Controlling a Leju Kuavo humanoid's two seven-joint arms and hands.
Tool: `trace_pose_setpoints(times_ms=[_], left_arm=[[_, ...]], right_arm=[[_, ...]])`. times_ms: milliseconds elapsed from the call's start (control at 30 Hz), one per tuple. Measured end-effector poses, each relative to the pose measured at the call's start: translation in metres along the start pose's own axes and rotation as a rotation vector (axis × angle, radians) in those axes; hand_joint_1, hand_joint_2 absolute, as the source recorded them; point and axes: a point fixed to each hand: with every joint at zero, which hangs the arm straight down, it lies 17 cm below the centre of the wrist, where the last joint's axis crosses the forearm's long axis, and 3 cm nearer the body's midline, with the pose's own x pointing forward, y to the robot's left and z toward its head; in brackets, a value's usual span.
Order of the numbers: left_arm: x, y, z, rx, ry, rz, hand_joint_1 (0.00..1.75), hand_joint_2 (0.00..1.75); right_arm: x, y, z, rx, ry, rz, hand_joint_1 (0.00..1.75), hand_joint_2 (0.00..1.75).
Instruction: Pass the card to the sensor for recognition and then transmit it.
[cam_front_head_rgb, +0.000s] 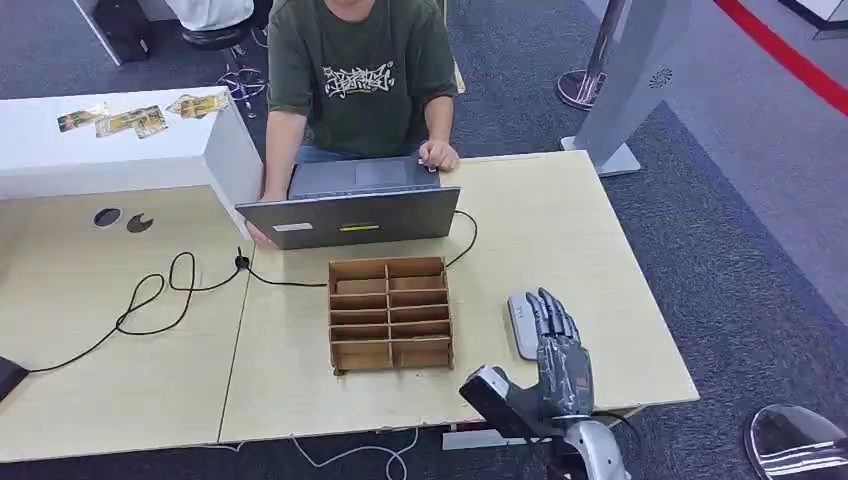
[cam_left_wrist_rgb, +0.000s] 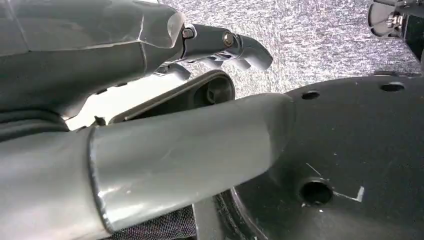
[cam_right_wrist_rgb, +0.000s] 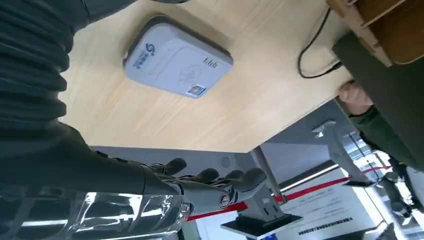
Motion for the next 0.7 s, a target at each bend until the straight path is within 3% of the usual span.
trace_pose_setpoints(times_ms=[700], left_arm=[[0.001,0.008,0.001,0.002,0.002,-0.016,0.0,0.0]], right_arm=[[0.051,0.006,-0.033,-0.007,-0.118,-0.088,0.0,1.75]])
